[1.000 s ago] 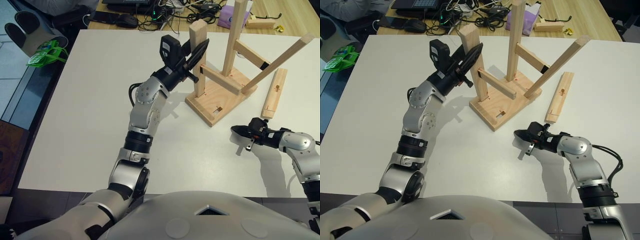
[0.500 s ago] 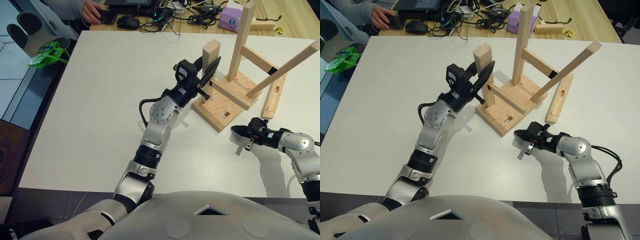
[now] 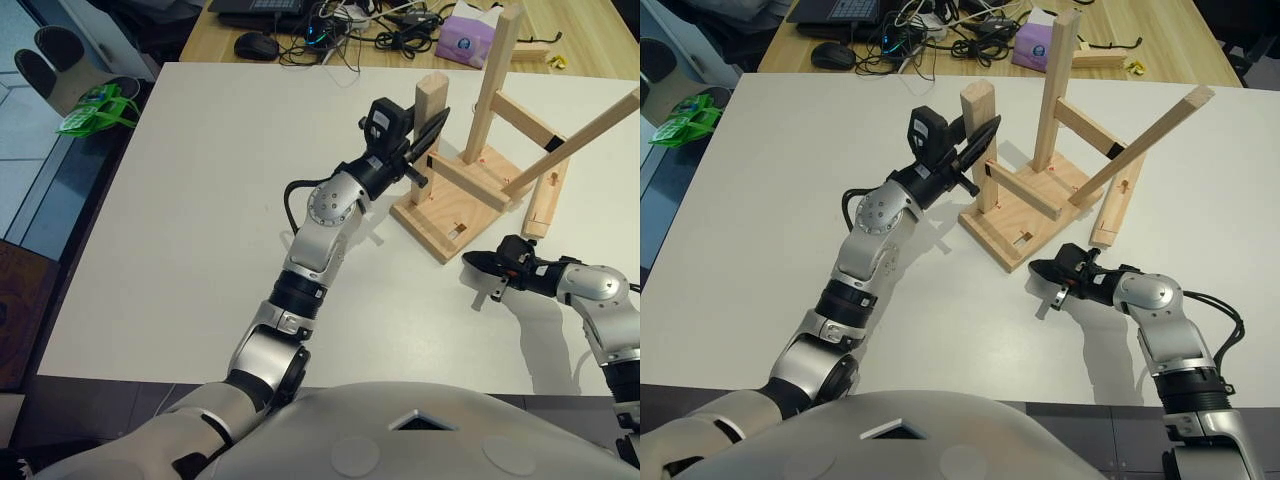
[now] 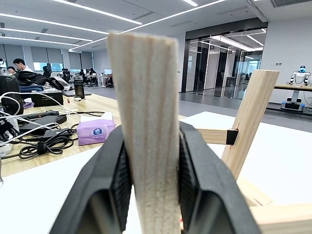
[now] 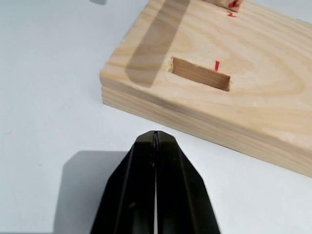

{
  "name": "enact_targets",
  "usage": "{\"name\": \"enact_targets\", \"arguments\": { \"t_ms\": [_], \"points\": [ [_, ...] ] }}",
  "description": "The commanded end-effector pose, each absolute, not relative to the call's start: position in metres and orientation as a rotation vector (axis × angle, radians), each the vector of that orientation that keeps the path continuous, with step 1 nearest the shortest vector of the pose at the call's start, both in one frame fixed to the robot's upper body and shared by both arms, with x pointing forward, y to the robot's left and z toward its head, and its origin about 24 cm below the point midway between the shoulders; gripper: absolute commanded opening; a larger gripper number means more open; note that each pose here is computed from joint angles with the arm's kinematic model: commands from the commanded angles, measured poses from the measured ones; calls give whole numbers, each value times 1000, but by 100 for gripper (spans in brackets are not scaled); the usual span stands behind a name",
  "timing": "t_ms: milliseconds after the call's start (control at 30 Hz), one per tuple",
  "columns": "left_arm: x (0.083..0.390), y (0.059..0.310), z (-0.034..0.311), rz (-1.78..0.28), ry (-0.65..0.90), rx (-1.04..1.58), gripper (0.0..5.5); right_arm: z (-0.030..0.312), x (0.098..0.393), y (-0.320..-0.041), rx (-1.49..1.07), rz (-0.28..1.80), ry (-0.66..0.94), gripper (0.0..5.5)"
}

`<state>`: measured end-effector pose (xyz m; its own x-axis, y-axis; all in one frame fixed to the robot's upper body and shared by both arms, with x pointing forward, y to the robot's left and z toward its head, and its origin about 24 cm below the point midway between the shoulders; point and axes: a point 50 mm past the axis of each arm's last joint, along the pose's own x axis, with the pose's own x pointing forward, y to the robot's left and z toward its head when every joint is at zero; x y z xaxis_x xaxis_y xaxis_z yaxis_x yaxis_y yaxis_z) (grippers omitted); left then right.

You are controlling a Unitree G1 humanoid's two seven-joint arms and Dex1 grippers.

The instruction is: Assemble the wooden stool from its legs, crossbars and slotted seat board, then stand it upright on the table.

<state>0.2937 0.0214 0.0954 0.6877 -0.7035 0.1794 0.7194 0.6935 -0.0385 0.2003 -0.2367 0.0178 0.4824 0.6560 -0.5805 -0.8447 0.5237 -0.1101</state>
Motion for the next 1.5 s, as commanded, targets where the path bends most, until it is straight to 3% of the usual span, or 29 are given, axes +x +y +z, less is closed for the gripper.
{"name": "enact_targets", "arguments": {
  "t_ms": [33, 233, 267, 500, 667, 800, 933, 1000, 1067, 1133, 1300, 1500],
  "points": [
    [285, 41, 48, -721, 58, -103, 103, 11, 198, -240, -419, 935, 558, 0],
    [294, 44, 67, -667, -46, -168, 103, 8, 196, -238, -417, 945, 559, 0],
    [294, 44, 70, -661, -65, -183, 139, 8, 196, -238, -416, 946, 558, 0],
    [293, 43, 113, -645, -234, -266, 247, 2, 191, -237, -399, 943, 567, 0],
    [270, 46, 151, -728, -335, -299, 315, 2, 190, -239, -406, 936, 565, 0],
    [251, 77, 179, -632, -387, -265, 315, 20, 196, -261, -456, 885, 542, 0],
    [253, 133, 203, -359, -468, -245, 321, 30, 207, -283, -527, 743, 510, 71],
    [256, 156, 203, -226, -488, -256, 321, 29, 214, -285, -568, 668, 491, 101],
    [262, 196, 183, 38, -449, -265, 321, 26, 225, -283, -617, 575, 466, 137],
    [261, 218, 161, 193, -403, -246, 321, 24, 230, -281, -637, 528, 445, 167],
    [257, 214, 124, 229, -321, -222, 321, 28, 228, -281, -558, 446, 383, 251],
    [253, 217, 104, 250, -282, -206, 321, 17, 212, -280, -448, 156, 338, 353]
  ]
}}
